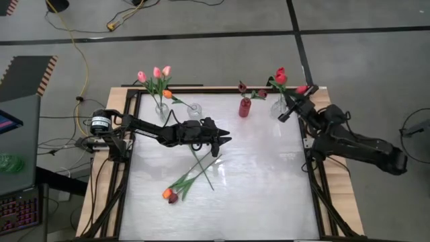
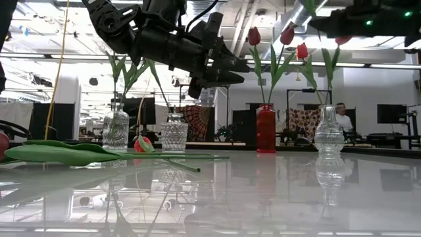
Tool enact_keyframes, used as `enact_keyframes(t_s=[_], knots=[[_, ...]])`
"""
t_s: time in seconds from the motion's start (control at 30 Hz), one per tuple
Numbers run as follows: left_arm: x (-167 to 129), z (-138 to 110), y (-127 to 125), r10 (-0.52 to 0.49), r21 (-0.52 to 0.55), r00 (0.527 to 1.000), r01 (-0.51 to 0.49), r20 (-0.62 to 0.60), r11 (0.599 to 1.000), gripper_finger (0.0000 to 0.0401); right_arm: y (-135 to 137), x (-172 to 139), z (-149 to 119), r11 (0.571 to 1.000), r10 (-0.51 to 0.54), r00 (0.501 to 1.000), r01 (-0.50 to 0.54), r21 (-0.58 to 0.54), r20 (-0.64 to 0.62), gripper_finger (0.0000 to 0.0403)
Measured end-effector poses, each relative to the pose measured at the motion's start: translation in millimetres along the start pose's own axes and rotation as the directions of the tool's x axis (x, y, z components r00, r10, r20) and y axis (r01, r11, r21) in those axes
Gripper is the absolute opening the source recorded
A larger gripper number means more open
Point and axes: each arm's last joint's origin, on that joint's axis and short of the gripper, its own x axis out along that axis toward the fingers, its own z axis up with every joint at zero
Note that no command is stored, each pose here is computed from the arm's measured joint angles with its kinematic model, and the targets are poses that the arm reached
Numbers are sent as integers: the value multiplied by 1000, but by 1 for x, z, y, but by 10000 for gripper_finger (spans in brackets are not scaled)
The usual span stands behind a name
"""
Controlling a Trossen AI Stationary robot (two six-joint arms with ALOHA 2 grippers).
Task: Sort flowers into vase by color
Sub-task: Put the pink flower into the right transparent vase
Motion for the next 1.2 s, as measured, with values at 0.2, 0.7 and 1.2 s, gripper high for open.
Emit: enact_keyframes(t_s=[0.2, 0.7, 1.2], knots=[[0, 0, 0, 0, 0, 1000, 0, 0, 1000, 135, -1, 12, -12, 1000, -28, 999, 28, 5, -43, 33], [0, 0, 0, 0, 1, 1000, 0, 0, 1000, 135, 4, 28, -40, 1000, -24, 981, 20, -22, -191, 33], [0, 0, 0, 0, 2, 1000, 0, -1, 1000, 135, 0, 29, -31, 998, -69, 993, 69, -4, -93, 33]])
